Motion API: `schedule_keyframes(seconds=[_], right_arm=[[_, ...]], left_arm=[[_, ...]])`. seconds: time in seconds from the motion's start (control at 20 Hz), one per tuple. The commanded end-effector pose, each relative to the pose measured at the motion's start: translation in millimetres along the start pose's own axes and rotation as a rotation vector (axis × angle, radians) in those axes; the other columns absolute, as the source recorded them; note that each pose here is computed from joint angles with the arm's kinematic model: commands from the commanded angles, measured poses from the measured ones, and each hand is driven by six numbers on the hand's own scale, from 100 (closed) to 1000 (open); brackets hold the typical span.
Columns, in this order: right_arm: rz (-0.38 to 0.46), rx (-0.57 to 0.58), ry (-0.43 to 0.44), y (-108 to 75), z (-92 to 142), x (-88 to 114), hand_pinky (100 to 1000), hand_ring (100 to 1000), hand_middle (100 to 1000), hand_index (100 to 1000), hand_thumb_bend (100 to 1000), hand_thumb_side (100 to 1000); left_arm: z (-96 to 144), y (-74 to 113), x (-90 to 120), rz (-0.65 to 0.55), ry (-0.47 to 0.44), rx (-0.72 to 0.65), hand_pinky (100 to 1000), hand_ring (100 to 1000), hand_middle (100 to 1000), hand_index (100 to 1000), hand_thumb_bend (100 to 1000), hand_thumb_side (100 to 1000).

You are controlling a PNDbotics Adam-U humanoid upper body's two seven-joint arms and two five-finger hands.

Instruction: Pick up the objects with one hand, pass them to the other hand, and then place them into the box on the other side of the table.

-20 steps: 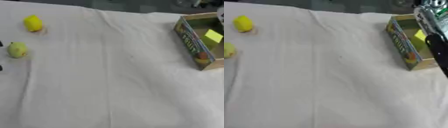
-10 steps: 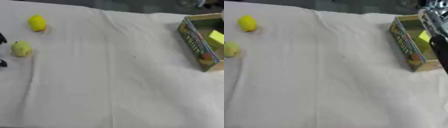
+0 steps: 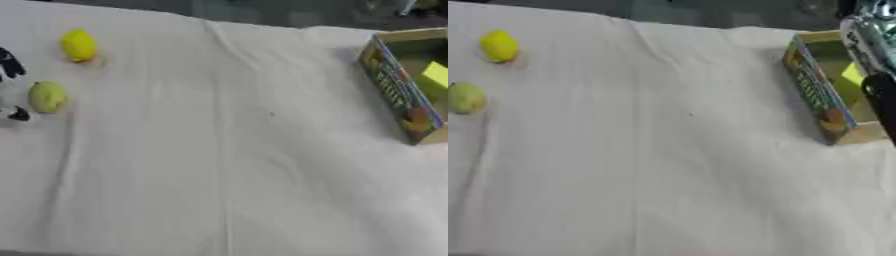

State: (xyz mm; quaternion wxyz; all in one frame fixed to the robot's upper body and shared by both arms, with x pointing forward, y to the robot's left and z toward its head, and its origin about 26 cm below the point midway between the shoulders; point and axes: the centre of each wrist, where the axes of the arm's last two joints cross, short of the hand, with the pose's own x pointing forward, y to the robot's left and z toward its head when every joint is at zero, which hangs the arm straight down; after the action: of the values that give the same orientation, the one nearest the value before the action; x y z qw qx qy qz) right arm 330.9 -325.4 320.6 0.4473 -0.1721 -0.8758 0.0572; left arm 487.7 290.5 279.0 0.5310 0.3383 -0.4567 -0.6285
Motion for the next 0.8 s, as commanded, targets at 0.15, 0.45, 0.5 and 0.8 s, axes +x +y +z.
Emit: schedule_keyframes(seconds=[0.15,0.45,0.5,0.8], right_arm=[[0.005,-0.006,-0.026,-4.8,-3.8,8.5,831,842,770,779,100,561],[-0.003,-0.005,-0.021,-3.2,-4.0,7.4,831,842,770,782,100,562],[-0.004,-0.004,-0.021,-2.9,-4.1,7.4,831,842,770,782,100,563],[-0.007,-0.002,-0.022,-2.8,-4.4,8.1,831,844,771,782,100,562]], left_arm=[[0.7,11.7,6.0,-0.041,0.043,0.059,706,739,740,798,654,222],[-9.1,1.7,8.0,-0.036,0.088,0.117,684,727,729,752,611,216],[-10.7,-0.4,7.9,-0.035,0.092,0.119,684,726,728,751,601,214],[-16.4,-13.8,3.6,-0.059,0.114,0.080,697,731,730,731,488,174]])
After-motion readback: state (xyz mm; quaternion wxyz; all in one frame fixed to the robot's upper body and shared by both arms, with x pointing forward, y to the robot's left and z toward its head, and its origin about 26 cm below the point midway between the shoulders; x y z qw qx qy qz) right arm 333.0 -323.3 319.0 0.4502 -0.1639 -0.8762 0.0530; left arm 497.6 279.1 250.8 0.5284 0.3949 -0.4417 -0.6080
